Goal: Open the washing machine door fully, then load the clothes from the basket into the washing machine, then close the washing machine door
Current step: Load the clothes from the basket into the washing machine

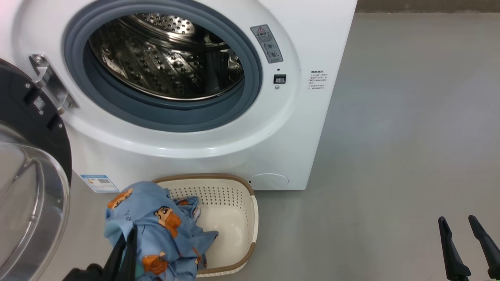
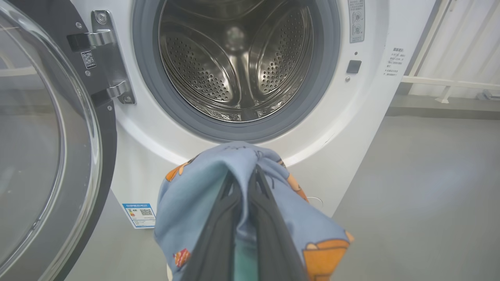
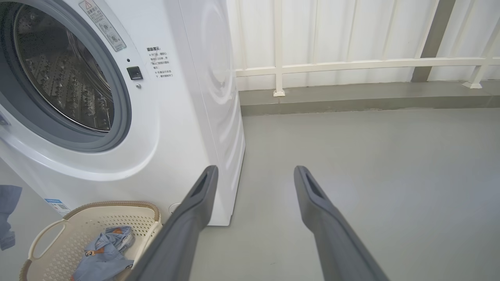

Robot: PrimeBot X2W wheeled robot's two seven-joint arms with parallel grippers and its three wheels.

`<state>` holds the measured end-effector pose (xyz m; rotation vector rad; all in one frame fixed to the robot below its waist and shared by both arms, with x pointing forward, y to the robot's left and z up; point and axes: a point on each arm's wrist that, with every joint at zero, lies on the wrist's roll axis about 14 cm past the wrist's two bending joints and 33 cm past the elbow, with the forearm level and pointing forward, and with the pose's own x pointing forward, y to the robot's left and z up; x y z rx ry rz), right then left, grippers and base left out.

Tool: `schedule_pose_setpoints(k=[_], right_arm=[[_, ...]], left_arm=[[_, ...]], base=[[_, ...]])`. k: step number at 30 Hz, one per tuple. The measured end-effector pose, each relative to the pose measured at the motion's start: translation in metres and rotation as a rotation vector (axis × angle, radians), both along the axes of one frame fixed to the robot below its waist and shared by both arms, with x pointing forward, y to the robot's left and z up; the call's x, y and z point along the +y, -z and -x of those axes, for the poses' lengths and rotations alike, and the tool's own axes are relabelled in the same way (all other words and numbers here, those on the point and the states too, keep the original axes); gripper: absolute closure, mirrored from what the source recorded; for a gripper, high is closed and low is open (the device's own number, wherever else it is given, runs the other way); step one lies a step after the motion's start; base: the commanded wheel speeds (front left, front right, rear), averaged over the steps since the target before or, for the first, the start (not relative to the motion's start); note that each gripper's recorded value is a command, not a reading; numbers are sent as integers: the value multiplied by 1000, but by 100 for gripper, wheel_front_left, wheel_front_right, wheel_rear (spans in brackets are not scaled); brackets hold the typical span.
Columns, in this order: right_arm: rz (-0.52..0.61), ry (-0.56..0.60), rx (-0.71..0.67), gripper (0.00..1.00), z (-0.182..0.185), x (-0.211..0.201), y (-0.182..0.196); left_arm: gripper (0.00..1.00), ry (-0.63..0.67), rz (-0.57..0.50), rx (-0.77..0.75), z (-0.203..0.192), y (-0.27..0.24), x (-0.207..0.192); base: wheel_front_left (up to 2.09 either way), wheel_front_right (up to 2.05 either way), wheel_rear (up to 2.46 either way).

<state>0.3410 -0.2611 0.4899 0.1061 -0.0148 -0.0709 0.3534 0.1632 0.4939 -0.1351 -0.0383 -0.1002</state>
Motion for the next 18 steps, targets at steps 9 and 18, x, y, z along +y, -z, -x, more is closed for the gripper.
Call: schedule_pose_setpoints(k=[9,18], right_arm=[[-11,-11,48,0,-7,6,16],[-23,-25,52,0,-38,12,22]], left_arm=[[100,27,19,-99,-52,-30,-10],[100,63,13,-210,-131,-63,-27]], base=[[0,0,0],[0,0,0]])
